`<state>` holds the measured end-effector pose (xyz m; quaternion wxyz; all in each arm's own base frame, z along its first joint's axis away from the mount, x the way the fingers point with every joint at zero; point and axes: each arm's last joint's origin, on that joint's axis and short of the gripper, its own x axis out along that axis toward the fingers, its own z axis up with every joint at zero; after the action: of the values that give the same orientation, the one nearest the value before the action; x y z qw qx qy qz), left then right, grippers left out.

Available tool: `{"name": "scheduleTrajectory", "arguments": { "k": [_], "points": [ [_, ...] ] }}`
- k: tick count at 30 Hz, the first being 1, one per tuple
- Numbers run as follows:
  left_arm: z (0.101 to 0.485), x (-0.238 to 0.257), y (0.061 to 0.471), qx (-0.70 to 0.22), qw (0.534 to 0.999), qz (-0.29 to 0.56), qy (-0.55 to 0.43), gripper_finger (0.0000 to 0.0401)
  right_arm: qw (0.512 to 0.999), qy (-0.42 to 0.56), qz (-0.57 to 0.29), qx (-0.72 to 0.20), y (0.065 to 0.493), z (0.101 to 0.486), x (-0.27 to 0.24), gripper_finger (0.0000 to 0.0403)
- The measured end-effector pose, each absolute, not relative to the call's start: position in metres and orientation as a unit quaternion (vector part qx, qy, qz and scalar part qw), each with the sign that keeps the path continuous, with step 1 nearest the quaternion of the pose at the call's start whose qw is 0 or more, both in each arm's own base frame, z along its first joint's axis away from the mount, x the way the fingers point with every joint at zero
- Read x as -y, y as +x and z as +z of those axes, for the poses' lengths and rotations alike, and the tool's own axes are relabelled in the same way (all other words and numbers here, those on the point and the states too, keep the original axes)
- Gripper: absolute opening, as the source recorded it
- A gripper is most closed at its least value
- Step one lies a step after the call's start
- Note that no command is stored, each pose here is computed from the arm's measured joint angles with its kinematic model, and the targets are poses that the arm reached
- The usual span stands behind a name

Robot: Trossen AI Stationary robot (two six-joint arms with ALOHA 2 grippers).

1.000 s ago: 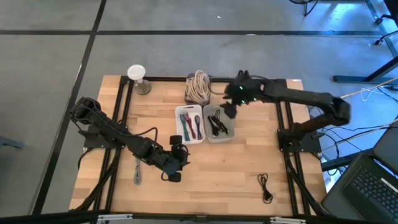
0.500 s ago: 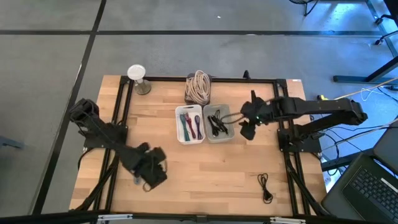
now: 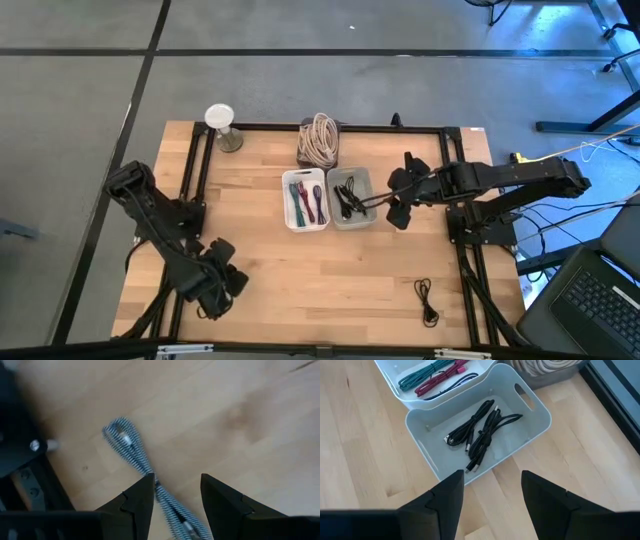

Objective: Pick & Place USB Port
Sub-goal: Put the white and black charger cable into the white bin

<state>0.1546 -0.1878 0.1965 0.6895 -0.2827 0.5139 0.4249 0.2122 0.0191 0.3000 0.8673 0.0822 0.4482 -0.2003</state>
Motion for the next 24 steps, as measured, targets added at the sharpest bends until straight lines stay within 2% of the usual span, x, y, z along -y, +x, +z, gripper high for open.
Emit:
{"name": "scheduleTrajectory", "arguments": {
  "k": [5,17,24],
  "points": [
    [0.179,0.184,0.15,-0.534,0.667,0.428,-0.296,0.0152,0.867,0.083,-0.201,-0.448,0.212,0.3,-0.019,0.02],
    [0.139,0.176,0.143,-0.542,0.658,0.399,-0.337,0.0151,0.867,0.084,-0.201,-0.448,0.212,0.3,-0.019,0.02],
    [0.14,0.176,0.141,-0.559,0.648,0.4,-0.329,0.0107,0.867,0.084,-0.201,-0.447,0.212,0.3,-0.019,0.02]
  ]
}}
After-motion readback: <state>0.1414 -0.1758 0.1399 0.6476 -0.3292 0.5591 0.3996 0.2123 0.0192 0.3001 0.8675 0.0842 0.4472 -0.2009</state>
